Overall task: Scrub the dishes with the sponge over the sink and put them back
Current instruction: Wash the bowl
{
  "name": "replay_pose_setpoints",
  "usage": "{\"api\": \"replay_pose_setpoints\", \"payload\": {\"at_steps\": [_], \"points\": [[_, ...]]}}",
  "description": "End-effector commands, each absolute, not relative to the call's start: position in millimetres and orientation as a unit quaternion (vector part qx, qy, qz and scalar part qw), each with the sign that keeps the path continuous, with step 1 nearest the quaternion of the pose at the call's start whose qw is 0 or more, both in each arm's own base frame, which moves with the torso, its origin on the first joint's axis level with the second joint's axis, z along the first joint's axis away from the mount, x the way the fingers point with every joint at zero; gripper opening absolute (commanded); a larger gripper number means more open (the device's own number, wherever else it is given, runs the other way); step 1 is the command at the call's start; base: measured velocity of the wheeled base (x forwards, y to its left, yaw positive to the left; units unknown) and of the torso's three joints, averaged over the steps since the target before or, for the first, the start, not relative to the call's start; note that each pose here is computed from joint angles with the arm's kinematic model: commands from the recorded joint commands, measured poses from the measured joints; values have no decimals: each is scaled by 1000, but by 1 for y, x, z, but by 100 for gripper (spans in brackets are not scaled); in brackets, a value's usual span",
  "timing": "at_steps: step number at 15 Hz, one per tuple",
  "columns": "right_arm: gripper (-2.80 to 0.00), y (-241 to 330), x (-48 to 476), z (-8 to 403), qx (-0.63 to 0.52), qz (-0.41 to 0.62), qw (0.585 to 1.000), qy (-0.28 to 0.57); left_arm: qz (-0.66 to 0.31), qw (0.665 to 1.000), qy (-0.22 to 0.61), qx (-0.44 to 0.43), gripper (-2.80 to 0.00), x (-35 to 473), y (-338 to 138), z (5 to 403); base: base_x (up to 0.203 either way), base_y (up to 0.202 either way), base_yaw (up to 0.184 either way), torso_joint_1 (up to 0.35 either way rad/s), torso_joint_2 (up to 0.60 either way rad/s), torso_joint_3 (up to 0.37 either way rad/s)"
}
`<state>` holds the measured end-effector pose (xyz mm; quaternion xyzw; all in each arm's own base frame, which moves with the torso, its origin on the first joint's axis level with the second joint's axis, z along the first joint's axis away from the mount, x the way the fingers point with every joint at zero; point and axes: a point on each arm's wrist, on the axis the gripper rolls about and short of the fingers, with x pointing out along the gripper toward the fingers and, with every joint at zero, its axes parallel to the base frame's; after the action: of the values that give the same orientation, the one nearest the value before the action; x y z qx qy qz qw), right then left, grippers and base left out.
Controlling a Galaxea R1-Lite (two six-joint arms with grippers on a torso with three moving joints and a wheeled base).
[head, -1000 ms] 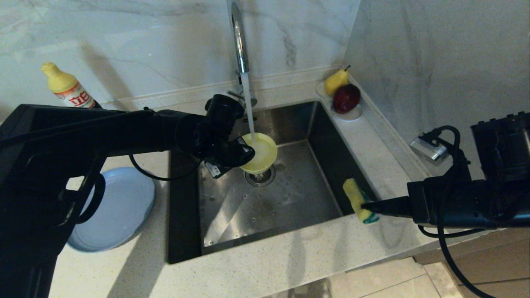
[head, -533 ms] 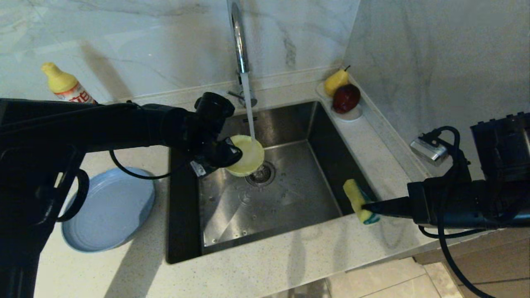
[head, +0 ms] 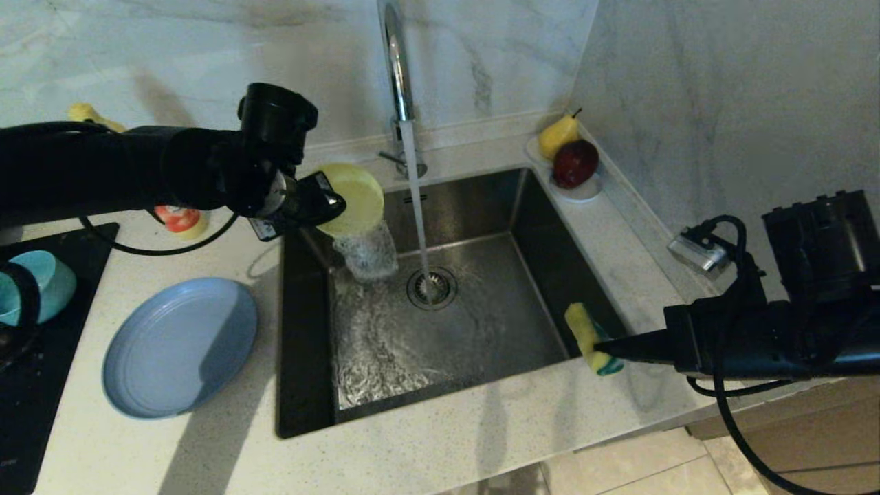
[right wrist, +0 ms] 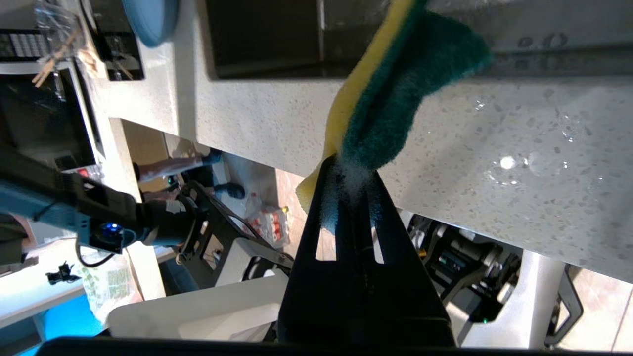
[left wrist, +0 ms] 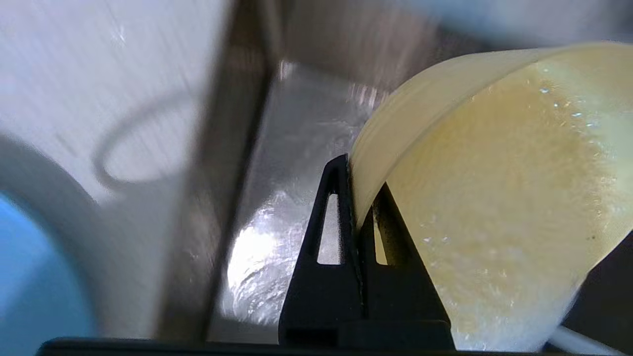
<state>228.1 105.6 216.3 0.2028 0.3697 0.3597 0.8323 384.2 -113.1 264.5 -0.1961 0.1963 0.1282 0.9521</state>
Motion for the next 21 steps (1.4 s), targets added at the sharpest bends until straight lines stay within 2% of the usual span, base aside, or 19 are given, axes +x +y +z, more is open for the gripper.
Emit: {"api": "replay_pose_setpoints", "payload": {"at_steps": [1,6,12,15,21], "points": [[-280,110,235,209,203,357,827,384,109,967,142,-179,-280,370,-106,282,0,0,0,0,0,0],[-280,113,241,213,204,358,827,382,65,994,-24,-80,-280,366,-105,277,0,0,0,0,0,0],[-280,118,252,216,205,352,821,400,-10,983,-184,-15,-280,338,-100,263,0,0,0,0,0,0],[-280,123,257,216,204,354,819,403,-33,971,-237,1,-280,322,-96,256,0,0,0,0,0,0],[-280,126,257,220,203,356,816,408,-34,965,-260,5,-280,311,-93,245,0,0,0,0,0,0]]}}
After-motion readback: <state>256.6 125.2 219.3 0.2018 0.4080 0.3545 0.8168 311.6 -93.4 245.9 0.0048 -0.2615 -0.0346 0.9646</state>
